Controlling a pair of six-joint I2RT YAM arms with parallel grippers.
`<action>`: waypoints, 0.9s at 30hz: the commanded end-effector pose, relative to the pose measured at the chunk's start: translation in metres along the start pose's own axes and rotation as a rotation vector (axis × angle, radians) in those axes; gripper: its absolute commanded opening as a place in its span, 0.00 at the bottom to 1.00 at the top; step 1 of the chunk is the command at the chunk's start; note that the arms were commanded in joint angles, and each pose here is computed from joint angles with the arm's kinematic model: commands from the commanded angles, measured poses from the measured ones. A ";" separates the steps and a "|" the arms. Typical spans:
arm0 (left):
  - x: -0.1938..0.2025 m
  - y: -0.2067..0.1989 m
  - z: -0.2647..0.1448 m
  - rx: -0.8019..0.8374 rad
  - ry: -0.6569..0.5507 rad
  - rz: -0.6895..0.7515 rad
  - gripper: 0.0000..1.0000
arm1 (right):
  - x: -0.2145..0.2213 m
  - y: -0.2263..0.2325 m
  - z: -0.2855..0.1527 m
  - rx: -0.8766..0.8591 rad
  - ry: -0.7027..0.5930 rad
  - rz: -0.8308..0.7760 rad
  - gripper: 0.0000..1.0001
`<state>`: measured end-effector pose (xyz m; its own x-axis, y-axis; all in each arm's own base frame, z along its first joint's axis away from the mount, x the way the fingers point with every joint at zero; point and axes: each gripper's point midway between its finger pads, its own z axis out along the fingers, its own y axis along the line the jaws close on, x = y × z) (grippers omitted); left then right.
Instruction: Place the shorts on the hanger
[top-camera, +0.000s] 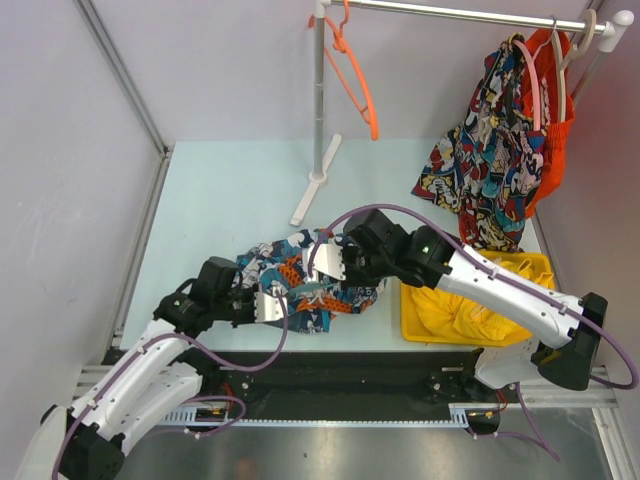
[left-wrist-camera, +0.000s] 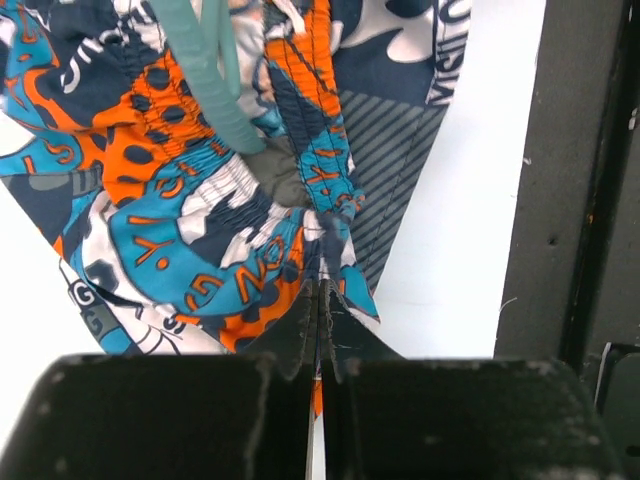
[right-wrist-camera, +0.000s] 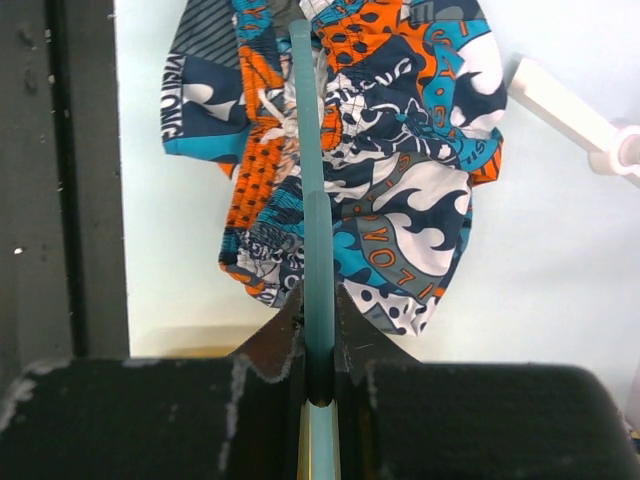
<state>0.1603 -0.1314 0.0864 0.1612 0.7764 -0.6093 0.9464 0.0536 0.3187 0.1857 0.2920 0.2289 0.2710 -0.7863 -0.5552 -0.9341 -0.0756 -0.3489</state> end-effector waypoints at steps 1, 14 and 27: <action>-0.026 0.016 -0.012 -0.047 -0.076 -0.024 0.00 | -0.013 -0.024 -0.008 0.125 -0.052 -0.009 0.00; -0.025 0.040 0.007 -0.084 -0.065 -0.089 0.57 | -0.020 -0.041 -0.017 0.199 -0.108 0.028 0.00; -0.005 0.040 0.019 -0.109 -0.006 -0.108 0.55 | -0.016 -0.050 -0.022 0.208 -0.143 0.084 0.00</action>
<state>0.2009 -0.1489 0.0962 0.0726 0.7414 -0.6671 0.9235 0.2027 0.3258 0.2222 0.2933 0.2492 0.2180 -0.7420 -0.6339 -0.9051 0.0893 -0.4158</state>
